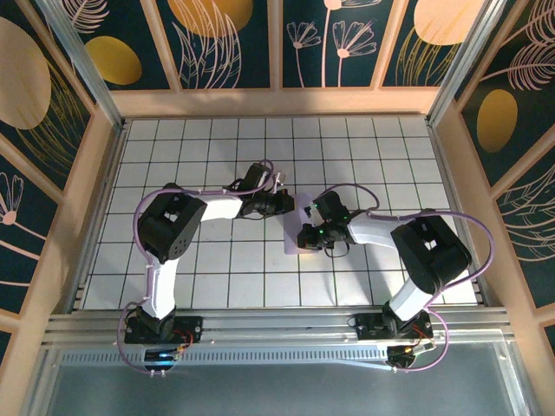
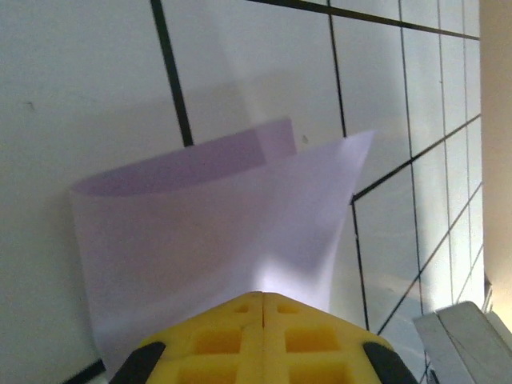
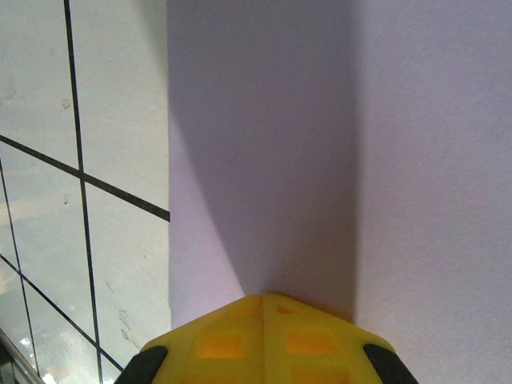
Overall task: Fold a paper plane with a square sheet of paper (fold left side to right side)
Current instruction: First fold the square sheet of paper in half at the center of the table.
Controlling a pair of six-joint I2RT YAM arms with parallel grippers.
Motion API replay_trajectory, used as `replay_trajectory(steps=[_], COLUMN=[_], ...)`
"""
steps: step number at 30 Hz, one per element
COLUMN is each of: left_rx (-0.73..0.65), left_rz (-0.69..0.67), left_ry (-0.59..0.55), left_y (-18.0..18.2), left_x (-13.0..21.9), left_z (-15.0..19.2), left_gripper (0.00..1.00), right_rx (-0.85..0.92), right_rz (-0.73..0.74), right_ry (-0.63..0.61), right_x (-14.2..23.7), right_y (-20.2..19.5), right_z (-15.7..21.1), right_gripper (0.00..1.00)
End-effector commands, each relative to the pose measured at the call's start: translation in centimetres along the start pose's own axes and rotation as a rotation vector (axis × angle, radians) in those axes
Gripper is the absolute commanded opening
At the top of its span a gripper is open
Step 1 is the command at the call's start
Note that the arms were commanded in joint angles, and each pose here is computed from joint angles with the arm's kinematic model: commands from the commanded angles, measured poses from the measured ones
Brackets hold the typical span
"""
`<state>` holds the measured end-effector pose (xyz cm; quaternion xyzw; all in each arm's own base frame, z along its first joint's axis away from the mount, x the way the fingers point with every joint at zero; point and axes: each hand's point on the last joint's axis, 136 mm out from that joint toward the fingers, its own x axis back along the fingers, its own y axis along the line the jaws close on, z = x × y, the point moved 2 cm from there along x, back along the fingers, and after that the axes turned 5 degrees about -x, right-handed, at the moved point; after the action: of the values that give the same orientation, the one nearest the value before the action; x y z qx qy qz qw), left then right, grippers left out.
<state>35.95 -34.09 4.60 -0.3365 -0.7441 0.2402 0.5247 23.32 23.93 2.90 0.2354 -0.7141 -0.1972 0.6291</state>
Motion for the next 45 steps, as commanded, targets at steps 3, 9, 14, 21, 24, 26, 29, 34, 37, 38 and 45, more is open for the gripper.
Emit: replay_trajectory(steps=[3, 9, 14, 21, 24, 26, 29, 34, 37, 38, 45], left_rx=[0.01, 0.042, 0.064, 0.066, 0.073, 0.078, 0.077, 0.048, 0.022, 0.01, -0.009], left_rz=[-0.063, -0.116, -0.153, -0.196, -0.213, -0.219, -0.224, -0.217, -0.186, -0.17, -0.08], left_ry=[0.012, 0.001, -0.028, -0.07, -0.089, -0.097, -0.113, -0.141, -0.159, -0.166, -0.12], left_y=[2.3, 4.5, 6.0, 7.8, 8.8, 9.3, 9.7, 8.9, 7.3, 6.5, 2.3], left_x=[-0.7, -0.7, -0.3, 0.2, 0.3, 0.2, 0.4, 1.4, 2.4, 2.9, 5.6], left_z=[-0.1, -0.3, -1.4, -3.5, -4.0, -4.3, -5.0, -6.7, -7.3, -7.5, -3.9], left_gripper=[0.02, 0.02, 0.02, 0.02, 0.02, 0.02, 0.02, 0.02, 0.02, 0.02, 0.03], right_rx=[-0.089, -0.092, -0.092, -0.092, -0.094, -0.093, -0.095, -0.104, -0.114, -0.117, -0.133], right_rz=[0.225, 0.233, 0.247, 0.238, 0.232, 0.23, 0.228, 0.197, 0.164, 0.153, 0.103], right_ry=[0.122, 0.129, 0.141, 0.142, 0.142, 0.14, 0.138, 0.13, 0.123, 0.114, 0.071], right_x=[-0.4, -0.4, -0.5, -0.5, -0.5, -0.5, -0.4, -0.5, -0.7, -0.7, -0.7], right_y=[-5.6, -5.8, -6.1, -6.0, -6.0, -5.9, -5.9, -5.4, -4.8, -4.6, -3.4], right_z=[3.7, 3.8, 4.1, 4.1, 4.2, 4.2, 4.2, 4.1, 4.0, 3.8, 2.9], right_gripper=[0.0, 0.0, 0.0, 0.0, 0.0, 0.0, 0.0, 0.0, 0.0, 0.0, 0.0])
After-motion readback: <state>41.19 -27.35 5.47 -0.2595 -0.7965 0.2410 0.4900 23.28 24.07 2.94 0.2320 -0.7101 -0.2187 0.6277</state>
